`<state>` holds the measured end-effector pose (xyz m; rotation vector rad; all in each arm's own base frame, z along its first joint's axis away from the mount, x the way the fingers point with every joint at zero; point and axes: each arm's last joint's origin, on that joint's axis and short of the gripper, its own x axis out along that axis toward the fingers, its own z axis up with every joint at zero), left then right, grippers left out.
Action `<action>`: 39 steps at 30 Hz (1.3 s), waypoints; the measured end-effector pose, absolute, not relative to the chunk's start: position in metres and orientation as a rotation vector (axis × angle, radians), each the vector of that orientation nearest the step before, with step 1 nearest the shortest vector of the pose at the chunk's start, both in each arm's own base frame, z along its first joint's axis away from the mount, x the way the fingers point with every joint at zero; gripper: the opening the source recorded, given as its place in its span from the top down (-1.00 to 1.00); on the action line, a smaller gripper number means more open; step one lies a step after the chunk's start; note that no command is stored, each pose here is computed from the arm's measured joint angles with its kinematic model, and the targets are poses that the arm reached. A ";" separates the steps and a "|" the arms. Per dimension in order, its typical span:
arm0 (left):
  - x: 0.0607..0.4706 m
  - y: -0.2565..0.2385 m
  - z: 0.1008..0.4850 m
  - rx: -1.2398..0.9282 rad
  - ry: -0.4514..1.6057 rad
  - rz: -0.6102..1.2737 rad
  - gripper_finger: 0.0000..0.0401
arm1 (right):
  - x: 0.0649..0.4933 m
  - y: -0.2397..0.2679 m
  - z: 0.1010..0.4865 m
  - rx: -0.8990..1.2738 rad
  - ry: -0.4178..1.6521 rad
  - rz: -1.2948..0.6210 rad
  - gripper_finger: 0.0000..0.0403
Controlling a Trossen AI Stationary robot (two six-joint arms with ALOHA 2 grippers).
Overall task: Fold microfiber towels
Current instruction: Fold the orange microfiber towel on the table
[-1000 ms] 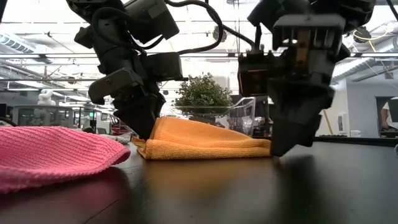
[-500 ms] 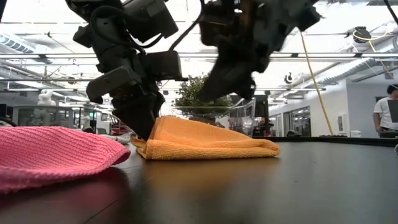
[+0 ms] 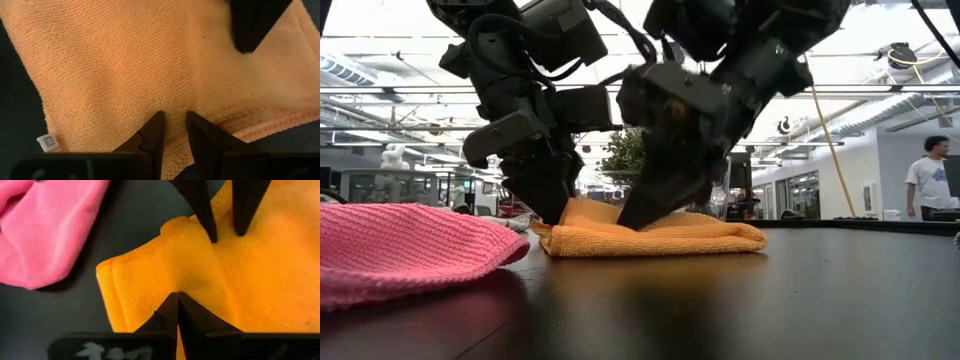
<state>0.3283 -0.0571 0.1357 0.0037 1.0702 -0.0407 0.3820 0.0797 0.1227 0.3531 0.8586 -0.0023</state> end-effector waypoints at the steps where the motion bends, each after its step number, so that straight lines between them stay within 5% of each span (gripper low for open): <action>1: 0.328 -0.057 0.136 0.001 1.071 -0.039 0.56 | 0.382 0.081 0.120 0.360 0.869 0.000 1.00; 15: 0.328 -0.058 0.136 0.000 1.073 -0.040 0.56 | 0.358 0.097 0.135 0.455 1.087 0.189 1.00; 24: 0.329 -0.057 0.136 -0.002 1.064 -0.039 0.56 | 0.370 0.089 0.162 0.404 0.854 0.201 1.00; 39: 0.329 -0.057 0.136 -0.003 1.066 -0.036 0.56 | 0.389 0.086 0.128 0.310 0.757 0.165 1.00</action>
